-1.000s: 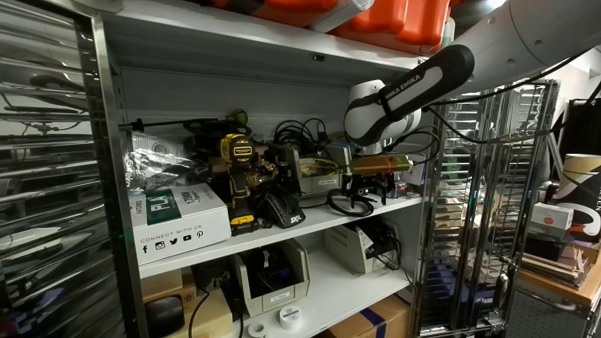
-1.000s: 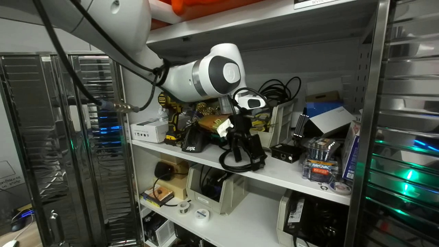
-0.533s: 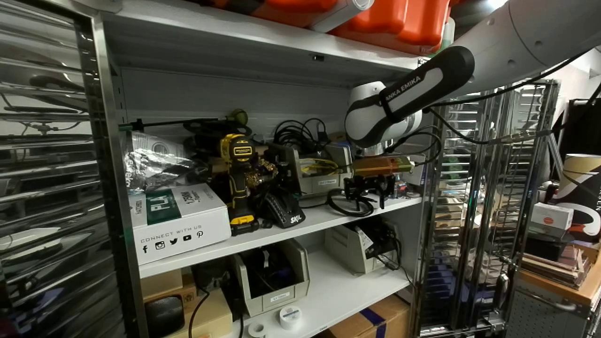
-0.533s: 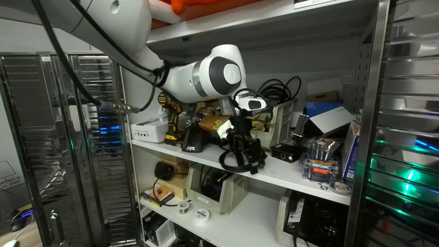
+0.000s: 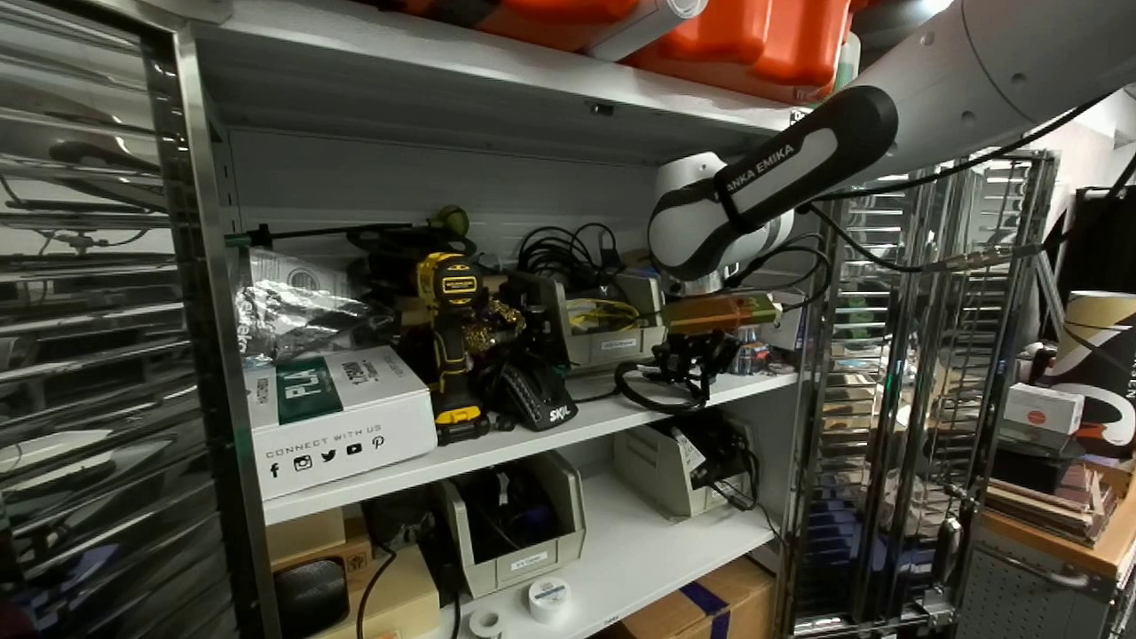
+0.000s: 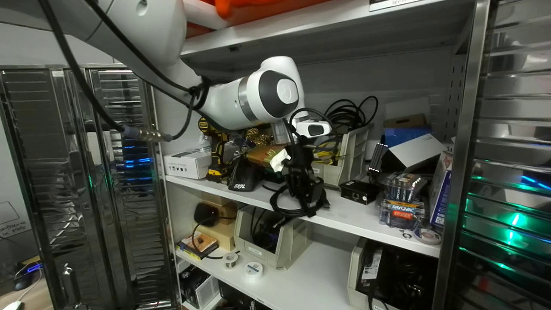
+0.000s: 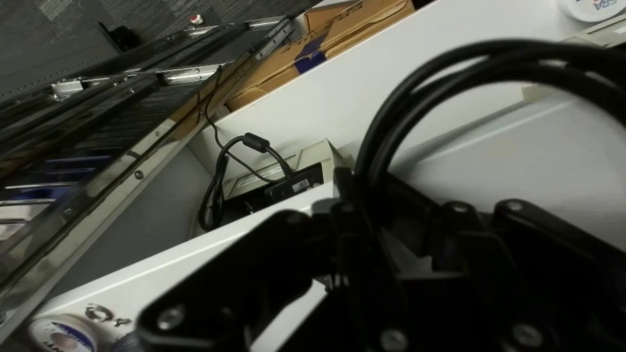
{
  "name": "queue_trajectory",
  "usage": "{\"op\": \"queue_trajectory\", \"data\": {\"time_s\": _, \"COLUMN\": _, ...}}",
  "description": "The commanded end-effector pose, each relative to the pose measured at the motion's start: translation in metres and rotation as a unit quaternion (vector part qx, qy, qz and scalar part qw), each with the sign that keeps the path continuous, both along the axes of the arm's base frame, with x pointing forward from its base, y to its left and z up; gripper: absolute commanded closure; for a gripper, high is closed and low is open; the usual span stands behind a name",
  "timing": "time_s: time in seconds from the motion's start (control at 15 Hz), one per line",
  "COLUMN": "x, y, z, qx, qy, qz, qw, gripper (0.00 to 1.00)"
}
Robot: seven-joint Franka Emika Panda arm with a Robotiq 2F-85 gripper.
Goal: Put the black cable in the compartment.
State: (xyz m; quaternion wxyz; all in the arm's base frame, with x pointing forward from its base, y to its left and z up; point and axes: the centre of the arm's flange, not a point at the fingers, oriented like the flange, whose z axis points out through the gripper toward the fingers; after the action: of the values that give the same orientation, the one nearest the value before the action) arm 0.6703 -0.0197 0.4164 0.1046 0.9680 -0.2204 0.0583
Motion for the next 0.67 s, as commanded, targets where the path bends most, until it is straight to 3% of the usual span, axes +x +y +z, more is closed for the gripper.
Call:
{"op": "queue_trajectory", "data": {"time_s": 0.0, "x": -0.025, "y": -0.008, "z": 0.007, "qx": -0.026, "qy": -0.009, "qz": -0.02, "qw": 0.9994, "gripper": 0.96}}
{"op": "queue_trajectory", "data": {"time_s": 0.27, "x": -0.067, "y": -0.019, "z": 0.026, "qx": -0.061, "qy": -0.058, "qz": -0.023, "qw": 0.9962, "gripper": 0.96}}
{"op": "queue_trajectory", "data": {"time_s": 0.6, "x": -0.099, "y": -0.015, "z": 0.043, "qx": -0.086, "qy": -0.17, "qz": -0.042, "qw": 0.9807, "gripper": 0.96}}
